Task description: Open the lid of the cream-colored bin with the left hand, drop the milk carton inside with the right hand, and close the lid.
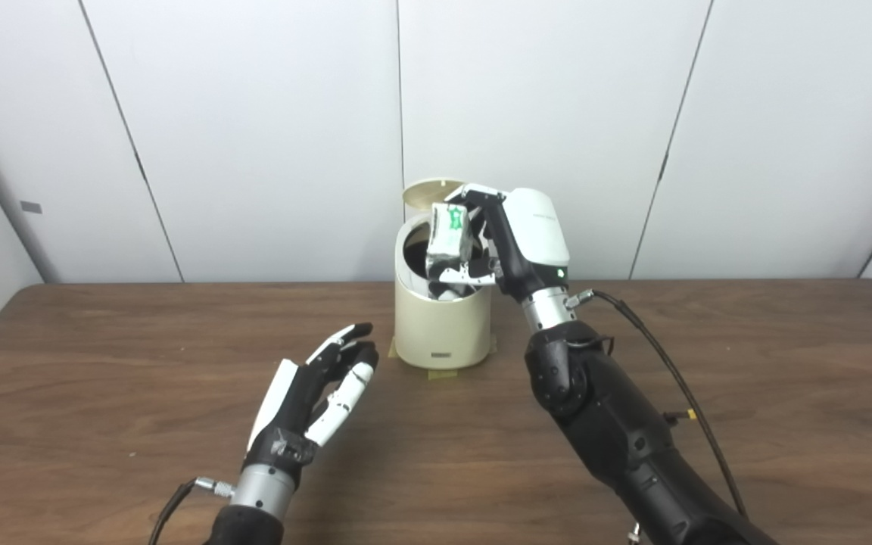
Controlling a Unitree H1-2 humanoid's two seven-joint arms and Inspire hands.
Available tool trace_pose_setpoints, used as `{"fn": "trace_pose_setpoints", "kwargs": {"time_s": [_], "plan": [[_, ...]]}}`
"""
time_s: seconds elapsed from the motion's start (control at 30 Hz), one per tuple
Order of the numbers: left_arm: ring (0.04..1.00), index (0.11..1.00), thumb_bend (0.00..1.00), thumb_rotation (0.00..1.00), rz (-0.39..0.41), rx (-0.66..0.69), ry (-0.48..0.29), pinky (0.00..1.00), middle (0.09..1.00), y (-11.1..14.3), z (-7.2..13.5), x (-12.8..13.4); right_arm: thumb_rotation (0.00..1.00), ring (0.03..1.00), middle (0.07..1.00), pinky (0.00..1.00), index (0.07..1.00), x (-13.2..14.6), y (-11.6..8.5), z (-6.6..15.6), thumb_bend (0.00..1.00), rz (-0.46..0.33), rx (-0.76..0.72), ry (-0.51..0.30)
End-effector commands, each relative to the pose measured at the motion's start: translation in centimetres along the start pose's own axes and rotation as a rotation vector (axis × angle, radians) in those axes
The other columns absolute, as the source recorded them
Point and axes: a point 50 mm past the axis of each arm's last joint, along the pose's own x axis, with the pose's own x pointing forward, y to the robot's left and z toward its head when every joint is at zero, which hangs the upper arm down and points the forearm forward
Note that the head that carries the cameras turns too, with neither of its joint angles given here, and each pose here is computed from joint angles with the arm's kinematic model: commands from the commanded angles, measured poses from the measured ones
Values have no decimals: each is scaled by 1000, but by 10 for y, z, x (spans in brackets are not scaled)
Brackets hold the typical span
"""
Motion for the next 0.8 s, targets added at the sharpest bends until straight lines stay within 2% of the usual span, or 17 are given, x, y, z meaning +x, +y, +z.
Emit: {"fn": "trace_pose_setpoints", "kwargs": {"time_s": [0.0,0.03,0.07,0.13,0.17,0.2,0.23,0.33,0.47,0.63,0.67,0.7,0.73,0.77], "plan": [[867,889,497,813,19,8,-81,875,837,3,16,7,0,453,574,328,527,20,-17,14,488,-43,16,-30],[867,886,487,803,18,10,-85,879,837,3,16,7,0,485,620,340,508,20,-17,14,485,-32,21,-25],[867,881,481,797,18,11,-87,880,836,3,16,7,0,523,650,386,581,20,-18,14,475,-25,26,-22],[865,874,474,787,16,10,-87,875,835,3,16,7,0,567,685,426,647,19,-18,14,467,-15,28,-17],[863,872,467,777,15,8,-87,867,835,3,16,6,0,564,678,432,652,18,-18,14,728,-12,25,-16],[861,871,463,771,14,7,-88,864,835,2,16,6,0,562,674,434,654,18,-18,14,862,-9,19,-13],[857,888,456,763,12,6,-88,854,835,2,16,5,0,566,670,443,650,18,-18,14,945,-8,14,-9],[852,971,438,739,4,-3,-103,847,843,2,16,5,3,567,646,462,617,18,-20,15,990,-7,11,-4],[846,999,394,630,-22,-13,-119,826,857,1,17,6,1,489,583,383,600,18,-23,15,978,-14,20,4],[851,978,357,545,-30,-4,-122,852,853,0,17,7,0,505,588,414,566,17,-26,15,944,-42,36,9],[853,972,355,542,-29,-2,-120,857,852,-1,17,7,0,490,541,410,526,16,-27,15,742,-55,43,7],[855,967,353,542,-28,0,-118,861,852,-1,17,7,0,449,523,402,523,14,-28,14,633,-71,54,3],[857,963,354,550,-24,2,-117,865,852,-1,16,7,0,415,505,383,530,13,-30,14,564,-90,67,1],[854,959,359,557,-19,7,-115,861,851,0,16,8,0,401,499,370,527,10,-32,13,541,-105,78,-1]]}}
